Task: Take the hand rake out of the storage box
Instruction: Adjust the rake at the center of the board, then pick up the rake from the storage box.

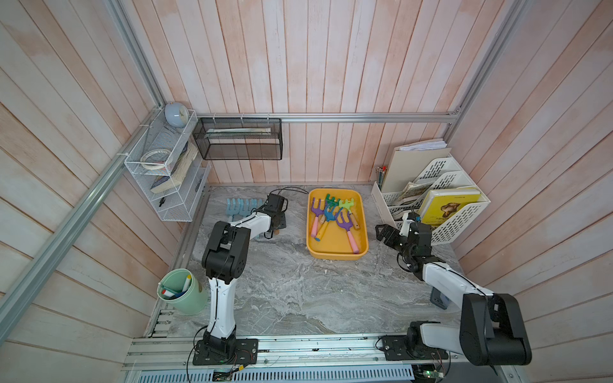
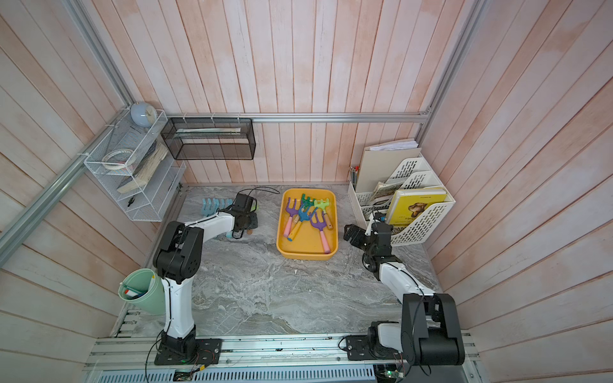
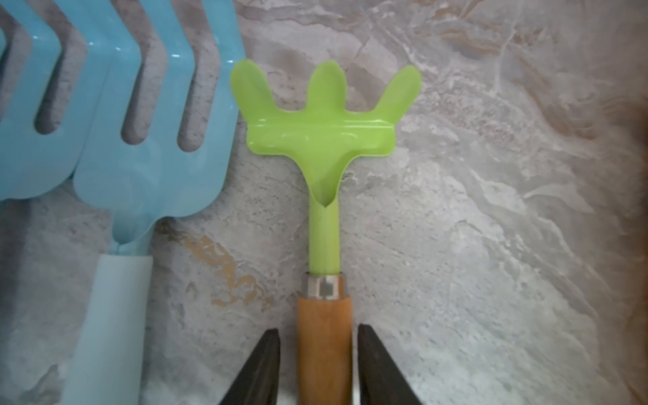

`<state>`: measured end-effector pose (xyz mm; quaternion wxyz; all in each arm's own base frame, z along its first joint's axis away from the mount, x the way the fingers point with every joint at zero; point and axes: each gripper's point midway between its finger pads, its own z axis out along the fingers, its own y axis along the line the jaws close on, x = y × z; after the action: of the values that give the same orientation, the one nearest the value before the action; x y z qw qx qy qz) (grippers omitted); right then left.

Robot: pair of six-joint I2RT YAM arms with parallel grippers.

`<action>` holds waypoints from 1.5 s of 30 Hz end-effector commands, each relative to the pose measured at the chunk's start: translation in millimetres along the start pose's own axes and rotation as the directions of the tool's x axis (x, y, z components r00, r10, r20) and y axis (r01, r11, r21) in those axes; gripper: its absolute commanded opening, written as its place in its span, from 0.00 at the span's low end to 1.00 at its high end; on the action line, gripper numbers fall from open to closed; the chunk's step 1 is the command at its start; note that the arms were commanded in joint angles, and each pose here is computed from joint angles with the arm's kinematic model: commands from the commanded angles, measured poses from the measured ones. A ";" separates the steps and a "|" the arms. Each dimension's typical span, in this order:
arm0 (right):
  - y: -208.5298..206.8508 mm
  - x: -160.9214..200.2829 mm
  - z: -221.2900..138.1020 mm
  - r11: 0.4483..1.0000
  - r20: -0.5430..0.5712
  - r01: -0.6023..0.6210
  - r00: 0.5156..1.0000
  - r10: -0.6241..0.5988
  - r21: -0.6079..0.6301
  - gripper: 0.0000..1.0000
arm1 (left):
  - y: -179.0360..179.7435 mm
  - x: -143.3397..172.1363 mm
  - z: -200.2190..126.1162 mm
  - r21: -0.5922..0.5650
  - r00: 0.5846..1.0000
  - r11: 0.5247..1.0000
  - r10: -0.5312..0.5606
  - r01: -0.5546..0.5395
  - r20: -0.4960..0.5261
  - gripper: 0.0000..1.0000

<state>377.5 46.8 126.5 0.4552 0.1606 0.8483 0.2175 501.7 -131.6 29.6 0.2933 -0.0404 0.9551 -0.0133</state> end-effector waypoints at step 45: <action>-3.4 5.2 1.3 1.000 -0.011 -0.008 1.000 0.008 0.000 0.98 | -223.5 37.4 -21.4 0.232 0.911 0.882 0.409 -0.411 0.058 0.43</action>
<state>377.1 48.0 126.0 0.4541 0.1590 0.8484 0.2206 470.0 -358.0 47.0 0.3010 0.1883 0.9317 -0.0768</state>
